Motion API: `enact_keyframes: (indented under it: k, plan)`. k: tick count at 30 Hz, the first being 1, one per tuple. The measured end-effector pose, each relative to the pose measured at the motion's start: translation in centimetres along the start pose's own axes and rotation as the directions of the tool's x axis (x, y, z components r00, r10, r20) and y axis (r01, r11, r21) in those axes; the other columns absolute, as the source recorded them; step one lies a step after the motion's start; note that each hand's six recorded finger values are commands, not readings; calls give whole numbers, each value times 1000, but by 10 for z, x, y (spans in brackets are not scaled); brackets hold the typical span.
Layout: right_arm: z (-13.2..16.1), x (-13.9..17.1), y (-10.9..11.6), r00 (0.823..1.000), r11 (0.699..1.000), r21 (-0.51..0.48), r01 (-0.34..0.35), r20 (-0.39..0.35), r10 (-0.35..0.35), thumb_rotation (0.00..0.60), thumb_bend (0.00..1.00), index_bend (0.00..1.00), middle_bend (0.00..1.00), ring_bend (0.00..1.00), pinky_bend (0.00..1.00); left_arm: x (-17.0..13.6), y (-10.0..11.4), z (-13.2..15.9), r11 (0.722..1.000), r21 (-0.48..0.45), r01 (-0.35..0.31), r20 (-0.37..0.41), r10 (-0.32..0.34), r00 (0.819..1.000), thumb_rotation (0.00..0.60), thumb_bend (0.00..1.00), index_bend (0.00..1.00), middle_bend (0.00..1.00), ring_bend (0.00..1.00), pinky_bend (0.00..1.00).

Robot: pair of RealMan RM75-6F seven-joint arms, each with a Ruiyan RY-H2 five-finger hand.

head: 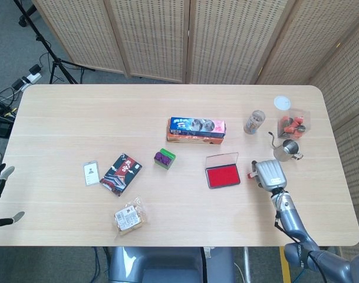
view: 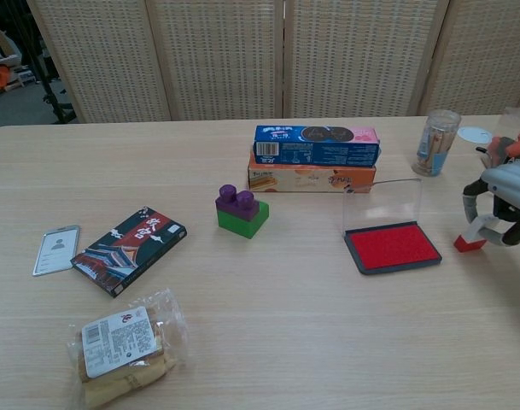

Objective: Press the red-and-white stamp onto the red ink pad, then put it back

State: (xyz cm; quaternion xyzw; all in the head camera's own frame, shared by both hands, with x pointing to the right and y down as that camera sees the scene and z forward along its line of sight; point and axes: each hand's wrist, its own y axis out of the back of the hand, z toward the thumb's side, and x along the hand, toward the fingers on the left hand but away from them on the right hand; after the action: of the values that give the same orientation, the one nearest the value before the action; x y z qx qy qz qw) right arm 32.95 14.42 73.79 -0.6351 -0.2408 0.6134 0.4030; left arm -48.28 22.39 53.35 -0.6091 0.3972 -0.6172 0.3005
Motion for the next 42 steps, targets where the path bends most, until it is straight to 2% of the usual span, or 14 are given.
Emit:
enact_keyframes:
  k: [21, 29, 32, 34, 35, 36, 37, 39, 40, 42]
  plan:
    - [0, 1, 4, 1000, 1000, 21, 1, -5, -1, 600, 414, 394, 1000, 1000, 1000, 0, 1, 0, 1000, -3, -2, 0, 2, 1000, 600, 0, 0, 0, 0, 0]
    - [0, 9, 18, 999, 999, 21, 42, -16, -42, 600, 414, 355, 999, 1000, 1000, -1, 3, -1, 1000, -11, -7, 0, 7, 1000, 600, 0, 0, 0, 0, 0]
    - [-1, 14, 29, 997, 997, 11, 74, -23, -74, 600, 413, 355, 950, 987, 1000, -2, 4, -2, 1000, -15, -9, 0, 9, 1000, 600, 0, 0, 0, 0, 0]
    - [-2, 19, 38, 995, 995, 0, 100, -28, -100, 600, 374, 341, 818, 888, 989, -2, 4, -2, 1000, -17, -11, 1, 11, 1000, 600, 0, 0, 0, 0, 0]
    - [-2, 24, 45, 992, 993, -11, 122, -31, -122, 600, 329, 314, 723, 778, 941, -3, 5, -2, 1000, -18, -13, 1, 13, 1000, 600, 0, 0, 0, 0, 0]
    - [-3, 28, 50, 989, 990, -21, 142, -34, -142, 600, 246, 264, 570, 592, 836, -3, 5, -2, 1000, -19, -15, 2, 15, 1000, 600, 0, 0, 0, 0, 0]
    - [-4, 32, 57, 985, 986, -33, 164, -38, -166, 600, 149, 205, 400, 387, 682, -4, 6, -3, 1000, -19, -17, 2, 17, 1000, 600, 0, 0, 0, 0, 0]
    - [-9, 46, 73, 973, 973, -70, 222, -48, -226, 600, 29, 124, 142, 109, 425, -5, 5, -3, 1000, -17, -17, 2, 17, 1000, 600, 0, 0, 0, 0, 0]
    - [-12, 53, 79, 967, 966, -88, 244, -52, -249, 600, 3, 93, 54, 34, 313, -5, 5, -4, 1000, -15, -15, 3, 15, 1000, 600, 0, 0, 0, 0, 0]
    - [-24, 73, 93, 956, 952, -122, 281, -52, -289, 600, 0, 48, 0, 0, 192, -7, 3, -4, 1000, -9, -8, 3, 8, 1000, 600, 0, 0, 0, 0, 0]
